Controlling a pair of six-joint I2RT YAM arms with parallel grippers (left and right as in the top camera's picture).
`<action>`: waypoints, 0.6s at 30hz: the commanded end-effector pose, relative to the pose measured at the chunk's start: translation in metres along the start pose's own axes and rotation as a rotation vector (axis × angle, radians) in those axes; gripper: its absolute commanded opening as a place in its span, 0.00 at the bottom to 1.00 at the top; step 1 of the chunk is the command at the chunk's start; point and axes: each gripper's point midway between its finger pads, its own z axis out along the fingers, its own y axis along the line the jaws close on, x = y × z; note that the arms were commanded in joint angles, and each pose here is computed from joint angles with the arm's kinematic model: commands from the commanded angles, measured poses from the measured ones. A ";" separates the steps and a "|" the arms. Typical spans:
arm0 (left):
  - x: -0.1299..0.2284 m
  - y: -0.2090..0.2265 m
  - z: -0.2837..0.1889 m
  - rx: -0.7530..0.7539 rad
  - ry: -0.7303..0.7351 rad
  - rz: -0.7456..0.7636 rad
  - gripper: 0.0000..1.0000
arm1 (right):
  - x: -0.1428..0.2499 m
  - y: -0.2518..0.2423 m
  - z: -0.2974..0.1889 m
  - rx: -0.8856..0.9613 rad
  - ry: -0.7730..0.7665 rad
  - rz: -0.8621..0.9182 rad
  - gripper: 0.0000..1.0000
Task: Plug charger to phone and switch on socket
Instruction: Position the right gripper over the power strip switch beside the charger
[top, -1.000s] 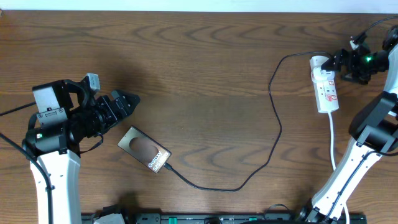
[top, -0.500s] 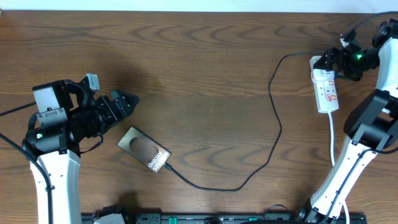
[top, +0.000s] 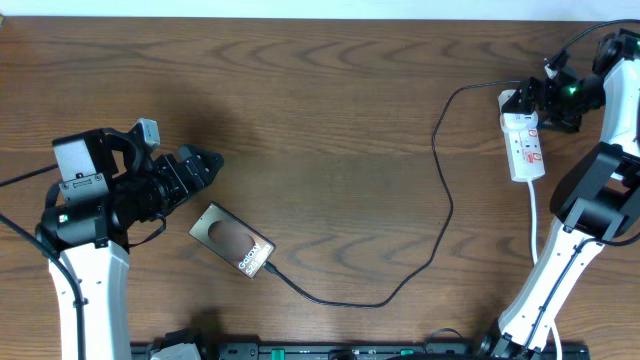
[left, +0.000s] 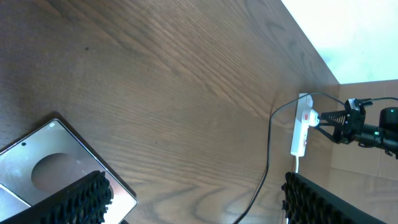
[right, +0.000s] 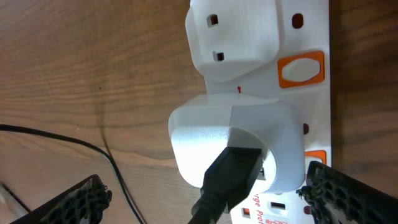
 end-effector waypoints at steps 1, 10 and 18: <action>-0.002 -0.005 -0.005 -0.002 -0.012 0.037 0.88 | 0.003 0.003 -0.001 0.007 0.010 0.017 0.99; -0.001 -0.005 -0.005 -0.003 -0.009 0.035 0.88 | 0.004 0.000 0.000 0.017 0.016 0.019 0.99; -0.001 -0.005 -0.005 -0.003 -0.009 0.035 0.88 | 0.005 0.000 0.004 0.015 0.022 0.019 0.99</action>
